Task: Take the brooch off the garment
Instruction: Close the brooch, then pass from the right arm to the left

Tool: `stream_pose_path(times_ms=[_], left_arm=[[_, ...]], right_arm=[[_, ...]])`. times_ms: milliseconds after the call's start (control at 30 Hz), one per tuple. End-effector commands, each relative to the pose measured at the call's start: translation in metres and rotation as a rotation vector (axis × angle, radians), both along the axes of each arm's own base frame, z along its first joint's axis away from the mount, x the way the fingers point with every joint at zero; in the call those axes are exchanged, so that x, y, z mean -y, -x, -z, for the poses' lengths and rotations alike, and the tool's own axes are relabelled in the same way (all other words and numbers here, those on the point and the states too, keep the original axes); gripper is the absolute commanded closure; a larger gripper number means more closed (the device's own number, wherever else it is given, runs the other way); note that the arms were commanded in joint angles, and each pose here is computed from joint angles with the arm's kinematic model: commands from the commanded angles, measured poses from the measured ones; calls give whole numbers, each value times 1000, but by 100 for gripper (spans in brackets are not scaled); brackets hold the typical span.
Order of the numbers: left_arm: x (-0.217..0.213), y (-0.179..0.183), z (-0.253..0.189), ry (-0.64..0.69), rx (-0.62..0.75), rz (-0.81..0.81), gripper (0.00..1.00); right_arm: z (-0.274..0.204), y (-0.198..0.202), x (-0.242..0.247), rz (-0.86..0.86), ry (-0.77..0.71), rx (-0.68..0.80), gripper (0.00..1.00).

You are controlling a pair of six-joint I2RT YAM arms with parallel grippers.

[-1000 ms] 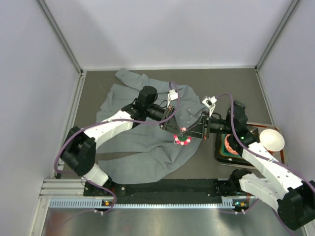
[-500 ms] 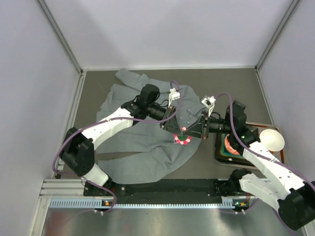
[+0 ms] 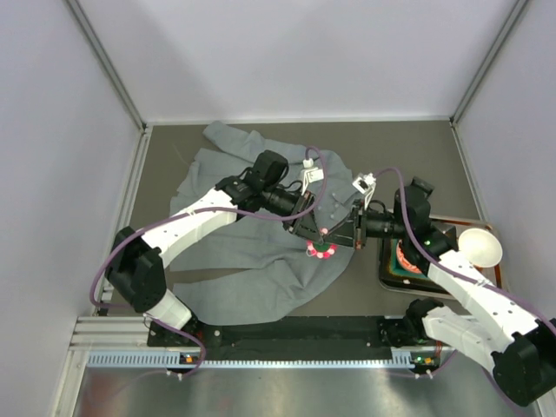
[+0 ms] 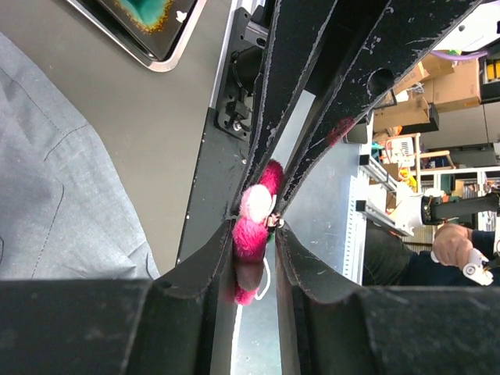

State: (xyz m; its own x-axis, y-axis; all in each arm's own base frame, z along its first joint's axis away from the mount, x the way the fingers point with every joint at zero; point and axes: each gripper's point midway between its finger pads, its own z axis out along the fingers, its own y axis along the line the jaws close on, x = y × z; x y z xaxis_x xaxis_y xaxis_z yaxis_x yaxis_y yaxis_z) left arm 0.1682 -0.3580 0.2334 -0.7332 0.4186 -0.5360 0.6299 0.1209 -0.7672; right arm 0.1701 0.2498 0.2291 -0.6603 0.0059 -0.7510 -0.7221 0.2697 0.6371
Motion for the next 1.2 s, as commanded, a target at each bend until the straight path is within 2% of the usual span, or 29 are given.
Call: stream_pose_path(times_ms=[0,100,167,433,633,867,900,967,1033,1100,1167], left_arm=[[22,0,-29,84,138,2,68],[19,-3,-39,125,179,-48,53],[11,-4,-43,150,183,-84,48],[-13,2,-52,264,152,-142,45],[-21,2,-58,312,150,-149,46],[-22,-2,-54,309,130,-153,61],[-22,-3,-55,309,129,-158,69],[-21,-5,-56,314,125,-159,76],[-22,-8,-56,313,126,-173,94],[-23,-10,-56,310,127,-186,100],[-25,-14,-56,311,125,-201,100]], right_arm=[[-46,-3,-13,-14,-73,168,100],[-44,-5,-12,15,-84,158,100],[-42,-10,-9,66,-90,139,100],[-33,-15,-1,180,-142,86,100],[-37,-11,-3,161,-174,74,100],[-47,-7,-4,140,-203,84,100],[-46,-7,-5,139,-204,79,100],[-47,-6,-5,134,-210,79,100],[-47,-7,-4,139,-208,80,100],[-46,-7,-4,141,-191,79,100],[-46,-8,-3,147,-175,89,100]])
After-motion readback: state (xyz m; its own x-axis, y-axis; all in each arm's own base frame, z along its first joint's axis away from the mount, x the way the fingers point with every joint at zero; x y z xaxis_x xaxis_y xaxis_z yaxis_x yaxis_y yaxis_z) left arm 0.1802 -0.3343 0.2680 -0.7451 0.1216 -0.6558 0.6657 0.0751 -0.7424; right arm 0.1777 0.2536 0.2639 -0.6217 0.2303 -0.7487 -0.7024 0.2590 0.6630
